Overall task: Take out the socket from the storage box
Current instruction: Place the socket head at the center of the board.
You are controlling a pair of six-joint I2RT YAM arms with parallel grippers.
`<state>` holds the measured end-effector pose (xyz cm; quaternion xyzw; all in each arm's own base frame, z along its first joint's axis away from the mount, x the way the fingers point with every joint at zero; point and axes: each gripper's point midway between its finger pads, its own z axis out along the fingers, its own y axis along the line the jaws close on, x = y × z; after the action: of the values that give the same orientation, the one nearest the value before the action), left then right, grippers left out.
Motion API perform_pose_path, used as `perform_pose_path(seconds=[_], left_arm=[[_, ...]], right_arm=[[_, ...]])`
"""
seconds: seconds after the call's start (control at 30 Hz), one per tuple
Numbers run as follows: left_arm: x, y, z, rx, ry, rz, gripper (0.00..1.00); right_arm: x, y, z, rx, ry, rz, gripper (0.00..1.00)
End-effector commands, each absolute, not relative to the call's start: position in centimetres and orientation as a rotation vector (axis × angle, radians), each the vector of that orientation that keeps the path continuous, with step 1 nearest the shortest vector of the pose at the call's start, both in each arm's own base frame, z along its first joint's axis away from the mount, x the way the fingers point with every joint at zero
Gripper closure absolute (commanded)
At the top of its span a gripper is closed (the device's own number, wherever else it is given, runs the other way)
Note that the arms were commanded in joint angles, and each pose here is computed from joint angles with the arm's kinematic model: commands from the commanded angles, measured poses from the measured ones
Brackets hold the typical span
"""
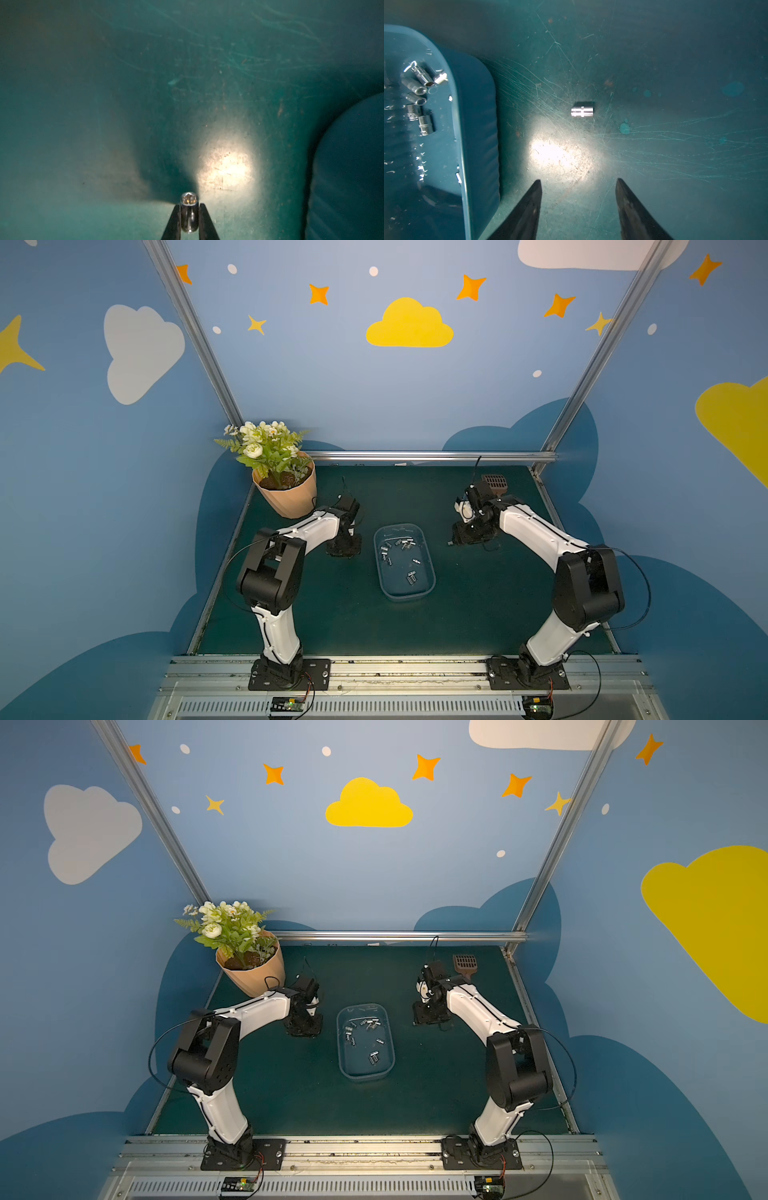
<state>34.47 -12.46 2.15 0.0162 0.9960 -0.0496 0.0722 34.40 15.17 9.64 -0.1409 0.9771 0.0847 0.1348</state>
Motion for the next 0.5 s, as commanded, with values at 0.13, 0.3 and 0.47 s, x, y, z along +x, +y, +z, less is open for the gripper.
perform_pose_path(seconds=[0.13,0.3,0.47], left_arm=[[34.62,-12.68,1.56,0.064,3.009,-0.165,0.84],[34.63,-12.66,1.55,0.065,3.009,-0.161,0.80],[34.84,-12.78,1.81,0.062,3.007,-0.166,0.73]], right_arm=[[33.64,14.65,9.95,-0.386,2.838,0.229,0.42],[33.77,14.79,9.65,-0.381,2.843,0.232,0.42],[33.96,14.94,9.52,-0.382,2.845,0.234,0.42]])
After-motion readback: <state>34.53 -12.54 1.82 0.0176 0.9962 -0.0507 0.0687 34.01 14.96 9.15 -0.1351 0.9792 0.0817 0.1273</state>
